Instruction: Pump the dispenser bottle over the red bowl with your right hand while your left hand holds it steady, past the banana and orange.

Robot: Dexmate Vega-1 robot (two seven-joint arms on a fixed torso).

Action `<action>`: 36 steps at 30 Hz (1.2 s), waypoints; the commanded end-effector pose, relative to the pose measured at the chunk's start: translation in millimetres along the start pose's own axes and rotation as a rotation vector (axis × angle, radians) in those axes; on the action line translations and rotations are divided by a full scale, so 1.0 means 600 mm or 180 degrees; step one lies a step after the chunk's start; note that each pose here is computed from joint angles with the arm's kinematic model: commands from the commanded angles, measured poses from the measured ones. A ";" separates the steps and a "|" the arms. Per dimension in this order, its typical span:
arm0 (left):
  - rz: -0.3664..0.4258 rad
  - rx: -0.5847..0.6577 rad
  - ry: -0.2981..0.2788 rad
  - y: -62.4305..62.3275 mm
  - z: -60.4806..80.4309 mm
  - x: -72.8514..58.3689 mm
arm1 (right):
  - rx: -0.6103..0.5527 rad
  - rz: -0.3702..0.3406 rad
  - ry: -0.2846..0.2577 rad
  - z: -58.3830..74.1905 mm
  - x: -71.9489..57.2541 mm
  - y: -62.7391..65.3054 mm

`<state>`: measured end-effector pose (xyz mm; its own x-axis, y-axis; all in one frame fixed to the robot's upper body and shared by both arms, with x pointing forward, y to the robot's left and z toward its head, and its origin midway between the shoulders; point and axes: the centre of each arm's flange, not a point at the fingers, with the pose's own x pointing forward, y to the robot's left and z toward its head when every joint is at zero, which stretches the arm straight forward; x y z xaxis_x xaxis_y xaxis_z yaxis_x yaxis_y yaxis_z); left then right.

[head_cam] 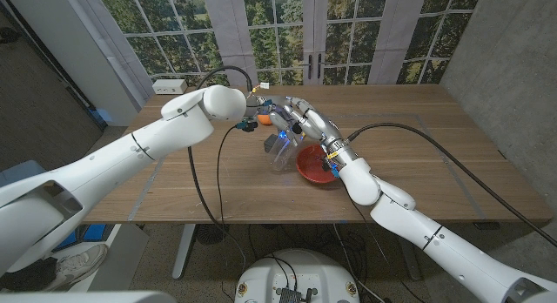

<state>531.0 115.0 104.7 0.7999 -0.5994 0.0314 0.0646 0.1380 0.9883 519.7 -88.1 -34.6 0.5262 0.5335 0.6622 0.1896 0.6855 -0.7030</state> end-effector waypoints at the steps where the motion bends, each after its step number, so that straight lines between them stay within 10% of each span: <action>1: 0.0075 0.0004 -0.0003 0.003 0.003 -0.004 | 0.0026 0.0088 0.0016 0.001 -0.001 0.008; 36: 0.0010 0.0060 0.0109 -0.005 0.013 -0.008 | 0.0328 -0.0848 -0.0172 -0.026 -0.034 -0.052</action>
<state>523.9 111.9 104.7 0.8083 -0.5874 0.0416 0.0500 0.1389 0.9890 515.4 -111.8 -33.1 0.4561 0.4335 0.7772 0.2198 0.7914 -0.5704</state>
